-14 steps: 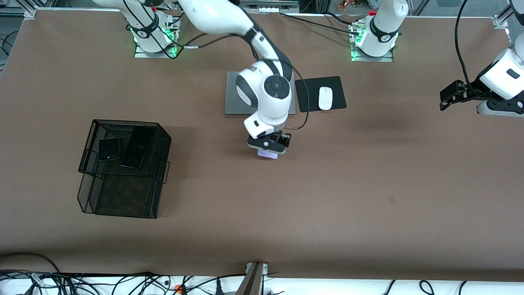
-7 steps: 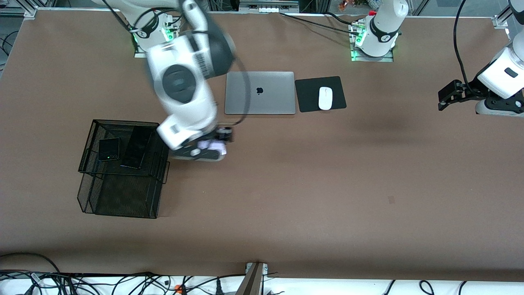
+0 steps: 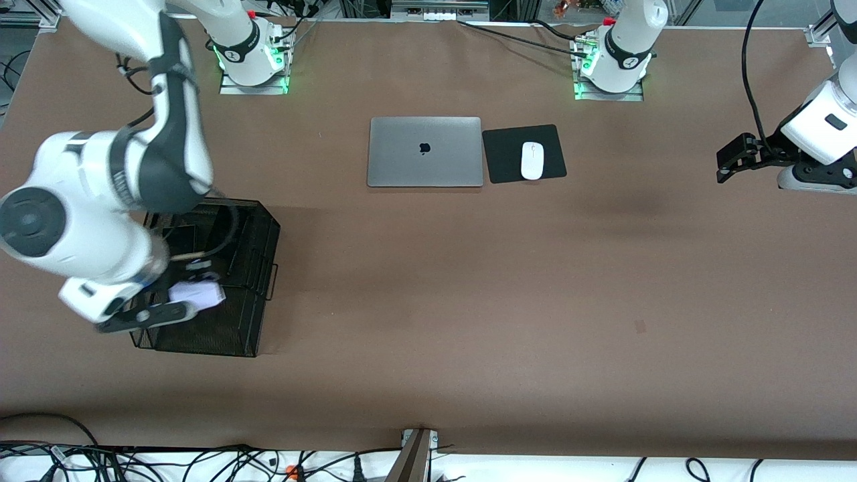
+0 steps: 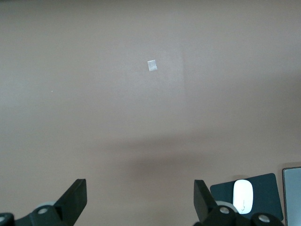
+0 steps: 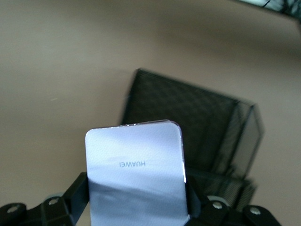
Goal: Place phones with both arms
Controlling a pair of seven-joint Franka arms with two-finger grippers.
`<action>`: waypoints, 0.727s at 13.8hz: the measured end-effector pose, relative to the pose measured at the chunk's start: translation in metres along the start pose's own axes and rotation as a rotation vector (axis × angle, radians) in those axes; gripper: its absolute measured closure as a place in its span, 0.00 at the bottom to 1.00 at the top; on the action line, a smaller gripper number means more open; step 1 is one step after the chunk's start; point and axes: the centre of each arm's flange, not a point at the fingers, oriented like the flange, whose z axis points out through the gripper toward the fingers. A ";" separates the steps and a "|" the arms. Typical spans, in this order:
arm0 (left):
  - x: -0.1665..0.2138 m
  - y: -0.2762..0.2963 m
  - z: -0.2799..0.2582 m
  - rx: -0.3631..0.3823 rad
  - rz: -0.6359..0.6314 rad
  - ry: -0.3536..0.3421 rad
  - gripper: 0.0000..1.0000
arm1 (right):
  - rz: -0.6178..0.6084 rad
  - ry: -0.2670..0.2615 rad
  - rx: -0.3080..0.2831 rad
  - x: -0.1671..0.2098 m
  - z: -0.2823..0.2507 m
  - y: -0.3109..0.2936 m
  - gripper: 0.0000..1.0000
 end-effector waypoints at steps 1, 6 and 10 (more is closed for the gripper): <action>0.000 0.000 0.000 0.000 0.000 0.000 0.00 | -0.025 0.009 -0.011 0.003 0.016 0.022 0.14; 0.000 0.000 0.000 0.000 0.000 0.000 0.00 | -0.138 0.014 0.039 0.014 0.115 0.069 0.14; 0.000 0.000 0.000 0.000 0.000 0.000 0.00 | -0.129 0.009 0.088 0.017 0.166 0.061 0.14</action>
